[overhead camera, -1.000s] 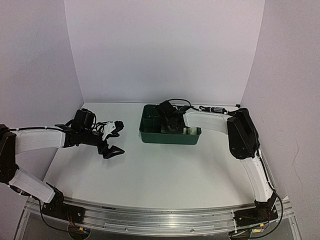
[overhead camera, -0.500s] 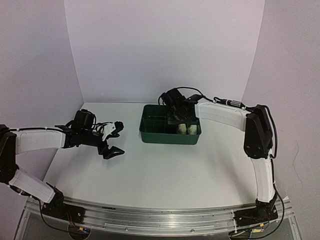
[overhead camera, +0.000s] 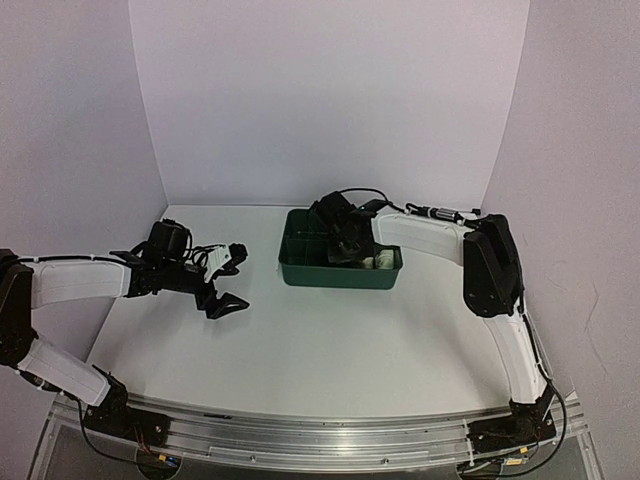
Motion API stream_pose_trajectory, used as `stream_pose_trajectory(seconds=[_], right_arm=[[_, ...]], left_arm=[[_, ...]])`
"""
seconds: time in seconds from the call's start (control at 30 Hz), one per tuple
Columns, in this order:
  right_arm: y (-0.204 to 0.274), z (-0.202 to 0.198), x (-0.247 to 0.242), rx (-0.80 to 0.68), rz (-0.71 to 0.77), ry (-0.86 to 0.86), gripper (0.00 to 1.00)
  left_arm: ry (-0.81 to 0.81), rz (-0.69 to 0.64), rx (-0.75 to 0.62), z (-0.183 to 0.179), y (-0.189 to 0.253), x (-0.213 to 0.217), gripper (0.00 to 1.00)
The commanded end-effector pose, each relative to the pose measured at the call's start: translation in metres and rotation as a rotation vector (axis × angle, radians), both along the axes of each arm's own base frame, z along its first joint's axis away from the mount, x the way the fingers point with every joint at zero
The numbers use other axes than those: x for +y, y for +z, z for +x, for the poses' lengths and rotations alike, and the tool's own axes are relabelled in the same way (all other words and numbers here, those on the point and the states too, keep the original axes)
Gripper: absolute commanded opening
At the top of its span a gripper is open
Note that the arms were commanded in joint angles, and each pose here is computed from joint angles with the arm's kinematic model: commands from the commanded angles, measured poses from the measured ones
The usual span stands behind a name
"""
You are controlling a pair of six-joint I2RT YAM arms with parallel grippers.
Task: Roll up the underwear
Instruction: Place the underwear in the storage box.
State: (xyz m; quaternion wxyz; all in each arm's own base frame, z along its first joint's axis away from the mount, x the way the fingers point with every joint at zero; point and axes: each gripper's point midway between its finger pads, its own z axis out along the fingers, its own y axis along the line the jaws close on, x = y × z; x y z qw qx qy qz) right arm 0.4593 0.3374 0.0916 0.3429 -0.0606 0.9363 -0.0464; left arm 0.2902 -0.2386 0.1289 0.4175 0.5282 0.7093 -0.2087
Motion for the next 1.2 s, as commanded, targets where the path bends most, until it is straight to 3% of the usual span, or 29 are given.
stream_pose_trajectory(seconds=[0.0, 0.47, 0.53, 0.6, 0.7, 1.07, 1.17], right_arm=[[0.014, 0.010, 0.015, -0.024, 0.078, -0.016, 0.00], [-0.046, 0.001, -0.003, 0.071, 0.107, -0.166, 0.02], [-0.041, 0.001, 0.000, 0.072, 0.105, -0.140, 0.12], [-0.033, 0.001, 0.004, 0.074, 0.104, -0.096, 0.28], [-0.021, 0.000, 0.010, 0.075, 0.099, -0.033, 0.40], [0.026, -0.003, 0.018, 0.038, 0.126, 0.076, 0.54], [0.043, -0.005, 0.019, 0.023, 0.145, 0.096, 0.71]], left_arm=[[0.003, -0.018, -0.043, 0.001, 0.010, 0.000, 0.93], [0.007, -0.007, -0.039, 0.000, 0.006, 0.002, 0.93], [0.006, -0.008, -0.040, 0.000, 0.006, 0.002, 0.93], [0.004, -0.011, -0.038, 0.000, 0.005, 0.002, 0.93], [0.002, -0.011, -0.040, 0.000, 0.005, 0.001, 0.93], [-0.003, -0.006, -0.052, 0.001, 0.005, 0.001, 0.93], [-0.004, -0.004, -0.055, 0.001, 0.005, 0.001, 0.93]])
